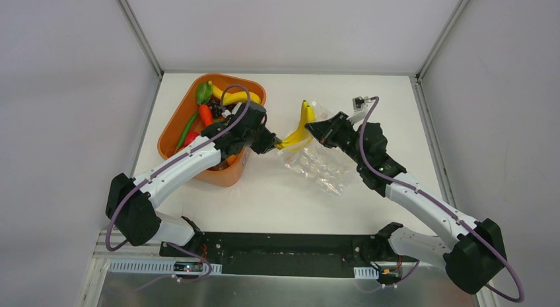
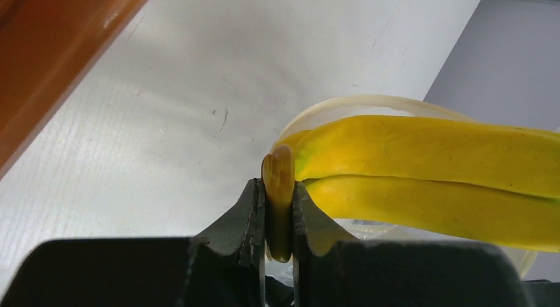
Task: Place the food in the zip-top bag and seal the zipper
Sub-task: Place the fake fruit in the zipper food storage bag, then adjust the zipper food storage bag at the center of the board, then pick up the fake fruit from the bin.
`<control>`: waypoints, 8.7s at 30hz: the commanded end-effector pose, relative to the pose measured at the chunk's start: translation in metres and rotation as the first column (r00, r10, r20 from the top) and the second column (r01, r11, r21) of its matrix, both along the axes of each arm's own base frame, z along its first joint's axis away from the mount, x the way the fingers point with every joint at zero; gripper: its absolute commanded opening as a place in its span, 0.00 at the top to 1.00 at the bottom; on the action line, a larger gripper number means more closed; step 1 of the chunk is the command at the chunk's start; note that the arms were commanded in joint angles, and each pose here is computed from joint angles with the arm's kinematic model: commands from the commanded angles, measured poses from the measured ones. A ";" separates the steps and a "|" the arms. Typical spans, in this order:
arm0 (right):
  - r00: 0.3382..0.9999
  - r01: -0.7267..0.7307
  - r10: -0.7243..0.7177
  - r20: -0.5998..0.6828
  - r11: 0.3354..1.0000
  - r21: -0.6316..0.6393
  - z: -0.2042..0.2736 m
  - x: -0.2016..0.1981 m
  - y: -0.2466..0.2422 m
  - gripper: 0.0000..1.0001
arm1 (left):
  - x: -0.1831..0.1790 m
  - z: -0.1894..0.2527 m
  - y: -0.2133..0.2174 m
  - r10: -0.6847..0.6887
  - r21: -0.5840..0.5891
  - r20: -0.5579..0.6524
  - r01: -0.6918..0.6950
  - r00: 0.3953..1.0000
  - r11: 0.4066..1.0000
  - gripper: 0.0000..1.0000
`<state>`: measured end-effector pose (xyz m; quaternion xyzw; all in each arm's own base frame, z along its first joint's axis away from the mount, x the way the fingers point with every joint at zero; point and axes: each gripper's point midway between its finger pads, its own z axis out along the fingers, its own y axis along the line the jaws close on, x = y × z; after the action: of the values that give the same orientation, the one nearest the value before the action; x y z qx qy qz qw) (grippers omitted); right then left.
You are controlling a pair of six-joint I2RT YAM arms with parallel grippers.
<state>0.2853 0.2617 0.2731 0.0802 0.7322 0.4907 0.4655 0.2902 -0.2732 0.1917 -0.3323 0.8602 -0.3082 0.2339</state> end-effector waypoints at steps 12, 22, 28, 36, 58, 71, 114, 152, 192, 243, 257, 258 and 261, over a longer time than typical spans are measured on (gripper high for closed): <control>0.981 0.014 -0.007 0.194 0.999 -0.033 0.020 0.004 -0.007 1.00 | 0.003 0.060 0.023 -0.127 0.193 0.241 0.081 0.962 0.978 1.00; 0.882 -0.098 0.041 0.469 0.991 0.096 0.025 -0.022 -0.004 1.00 | 0.009 0.096 -0.005 -0.176 0.071 0.353 0.161 0.919 0.984 1.00; 0.832 -0.022 -0.086 0.548 0.982 0.188 0.051 -0.016 -0.019 1.00 | 0.007 0.084 -0.011 -0.143 0.017 0.303 0.145 0.942 0.989 1.00; 0.821 -0.007 -0.143 0.552 0.965 0.261 0.058 -0.019 -0.029 1.00 | 0.005 0.061 -0.040 -0.125 -0.112 0.216 0.151 0.968 0.982 1.00; 0.797 0.069 -0.183 0.575 0.974 0.214 0.054 -0.005 -0.040 1.00 | -0.013 0.047 0.001 -0.264 0.247 0.164 0.219 0.950 0.944 1.00; 0.746 0.018 -0.087 0.660 0.994 0.110 0.056 -0.010 -0.036 1.00 | -0.021 0.049 0.013 -0.383 0.376 0.127 0.313 0.915 0.872 1.00; 0.678 -0.154 0.199 0.707 0.980 -0.127 0.038 -0.034 0.025 1.00 | 0.005 0.054 0.000 -0.283 0.425 0.129 0.204 0.951 0.882 0.92; 0.848 -0.258 0.195 0.493 0.964 0.061 0.057 -0.025 -0.024 1.00 | 0.009 0.037 -0.021 -0.654 0.441 0.216 0.525 0.725 0.727 0.43; 0.968 -0.225 0.214 -0.130 0.971 -0.080 0.013 0.018 -0.015 1.00 | 0.011 0.098 -0.002 -0.641 0.486 0.264 0.474 0.721 0.734 0.50; 0.967 -0.195 0.190 -0.169 0.981 -0.016 0.004 0.009 -0.019 1.00 | 0.218 -0.041 0.211 0.662 0.099 0.079 -0.667 0.745 0.739 0.25; 0.965 -0.192 0.186 -0.182 0.981 -0.015 -0.001 0.011 -0.018 1.00 | 0.234 -0.078 0.199 0.646 0.092 0.031 -0.646 0.763 0.758 0.47; 0.965 -0.193 0.188 -0.183 0.981 -0.014 -0.001 0.011 -0.018 1.00 | 0.233 -0.078 0.200 0.644 0.097 0.036 -0.644 0.764 0.759 0.52; 0.965 -0.193 0.187 -0.184 0.981 -0.012 -0.001 0.010 -0.018 1.00 | 0.228 -0.068 0.203 0.641 0.092 0.069 -0.644 0.765 0.759 0.71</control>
<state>0.2952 0.2441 0.2590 0.0488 0.7975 0.5010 0.3326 0.5169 -0.0771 0.1086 -0.5930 0.7153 -0.1551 0.3357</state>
